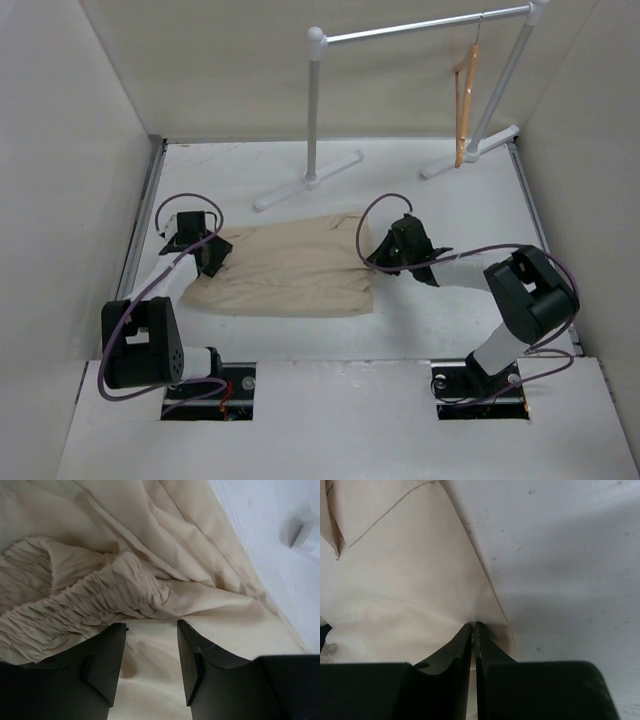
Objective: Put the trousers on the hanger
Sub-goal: Fold the trousers at the center of the board, then pick up the hanger from the clothesline.
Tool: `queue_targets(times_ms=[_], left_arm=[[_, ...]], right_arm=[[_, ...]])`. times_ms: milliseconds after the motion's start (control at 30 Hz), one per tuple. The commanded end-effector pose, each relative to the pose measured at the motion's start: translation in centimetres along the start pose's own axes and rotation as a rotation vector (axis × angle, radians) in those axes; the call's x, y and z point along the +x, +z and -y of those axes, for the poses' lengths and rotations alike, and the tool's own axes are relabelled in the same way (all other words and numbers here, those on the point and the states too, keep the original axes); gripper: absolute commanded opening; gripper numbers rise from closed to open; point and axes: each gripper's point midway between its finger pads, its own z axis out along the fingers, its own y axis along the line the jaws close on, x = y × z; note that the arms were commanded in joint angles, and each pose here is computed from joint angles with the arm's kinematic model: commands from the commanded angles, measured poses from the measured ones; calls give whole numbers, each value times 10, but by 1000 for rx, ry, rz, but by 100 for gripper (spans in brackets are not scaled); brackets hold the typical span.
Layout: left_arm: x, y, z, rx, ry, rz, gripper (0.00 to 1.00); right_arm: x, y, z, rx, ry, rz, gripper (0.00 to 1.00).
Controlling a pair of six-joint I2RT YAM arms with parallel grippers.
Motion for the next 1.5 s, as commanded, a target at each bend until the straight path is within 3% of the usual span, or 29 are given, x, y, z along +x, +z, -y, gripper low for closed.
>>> queue_targets(times_ms=[0,133,267,400,500,567,600,700,833,933,1067,1167,1267,1467], left_arm=[[-19,2,-3,8,-25,58,44],[-26,-12,10,72,-43,51,45],[-32,-48,40,181,-20,77,47],[-27,-83,66,269,29,96,48],[-9,-98,78,315,86,78,48],[13,-103,84,333,144,54,47],[25,-105,86,340,176,38,46],[65,-112,99,371,289,-11,43],[112,-127,122,420,429,-36,38],[142,-138,136,456,506,-61,38],[173,-143,142,487,569,-106,39],[184,-144,140,490,588,-132,40],[190,-144,136,490,602,-157,41],[197,-134,126,462,619,-192,42]], right_arm=[[-1,-5,6,19,13,38,15],[-8,-22,-10,-33,-2,56,26],[-18,-60,-38,-100,-45,89,47],[-13,-116,-74,-196,-127,79,54],[-14,-176,-114,-312,-213,97,36],[-31,-224,-143,-388,-261,164,18],[-42,-249,-157,-427,-287,206,15],[-102,-315,-185,-464,-326,399,12],[-186,-355,-187,-345,-355,605,14],[-244,-361,-172,-207,-349,710,22],[-308,-347,-145,-104,-273,756,51],[-331,-326,-148,-161,-267,701,68],[-347,-314,-150,-209,-260,681,75],[-357,-288,-152,-286,-241,617,76]])
